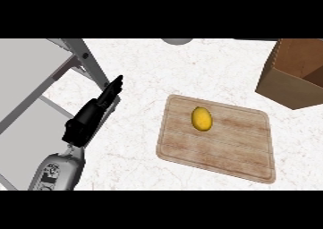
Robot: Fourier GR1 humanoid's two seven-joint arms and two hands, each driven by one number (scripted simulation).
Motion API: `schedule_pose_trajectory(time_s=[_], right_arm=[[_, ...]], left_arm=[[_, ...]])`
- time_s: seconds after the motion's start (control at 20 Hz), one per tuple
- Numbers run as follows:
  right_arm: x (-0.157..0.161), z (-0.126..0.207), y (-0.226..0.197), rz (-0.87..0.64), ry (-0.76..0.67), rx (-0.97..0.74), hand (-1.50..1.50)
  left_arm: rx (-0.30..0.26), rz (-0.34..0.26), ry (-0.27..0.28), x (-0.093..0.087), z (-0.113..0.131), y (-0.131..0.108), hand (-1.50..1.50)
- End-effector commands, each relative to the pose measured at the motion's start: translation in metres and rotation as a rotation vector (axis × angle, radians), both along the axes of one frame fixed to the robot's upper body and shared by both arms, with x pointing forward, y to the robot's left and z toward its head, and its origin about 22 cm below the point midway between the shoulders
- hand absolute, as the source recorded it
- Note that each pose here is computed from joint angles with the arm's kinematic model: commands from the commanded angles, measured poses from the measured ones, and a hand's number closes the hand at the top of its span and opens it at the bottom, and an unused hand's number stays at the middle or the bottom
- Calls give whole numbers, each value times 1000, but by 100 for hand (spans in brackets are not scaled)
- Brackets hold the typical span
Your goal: Pick the can from the cutting board and place it in the cardboard box
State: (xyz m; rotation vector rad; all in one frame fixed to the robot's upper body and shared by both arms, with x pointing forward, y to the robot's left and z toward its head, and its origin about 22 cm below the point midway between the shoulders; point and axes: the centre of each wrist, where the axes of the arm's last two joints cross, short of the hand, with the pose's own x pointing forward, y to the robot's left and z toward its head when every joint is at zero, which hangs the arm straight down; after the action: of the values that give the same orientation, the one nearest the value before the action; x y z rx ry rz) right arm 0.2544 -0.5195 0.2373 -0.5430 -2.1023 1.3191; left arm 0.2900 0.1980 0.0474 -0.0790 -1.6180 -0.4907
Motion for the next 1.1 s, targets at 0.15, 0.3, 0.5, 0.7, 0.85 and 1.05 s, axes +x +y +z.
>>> schedule_pose_trajectory(time_s=[0.15,0.3,0.5,0.7,0.85,1.05], right_arm=[[13,7,1,239,79,127,150],[23,7,7,228,81,153,150],[38,6,16,209,82,103,150],[63,-10,32,194,60,76,150],[73,-7,38,194,67,17,150],[103,-36,64,177,60,-33,150]], left_arm=[[2,-27,-15,3,-6,-2,0],[5,-33,-9,11,8,-15,0],[7,-44,-19,3,5,-14,0],[5,-38,-22,7,3,-12,0],[-13,-26,9,6,9,-10,0],[-4,-33,-8,11,8,-16,0]])
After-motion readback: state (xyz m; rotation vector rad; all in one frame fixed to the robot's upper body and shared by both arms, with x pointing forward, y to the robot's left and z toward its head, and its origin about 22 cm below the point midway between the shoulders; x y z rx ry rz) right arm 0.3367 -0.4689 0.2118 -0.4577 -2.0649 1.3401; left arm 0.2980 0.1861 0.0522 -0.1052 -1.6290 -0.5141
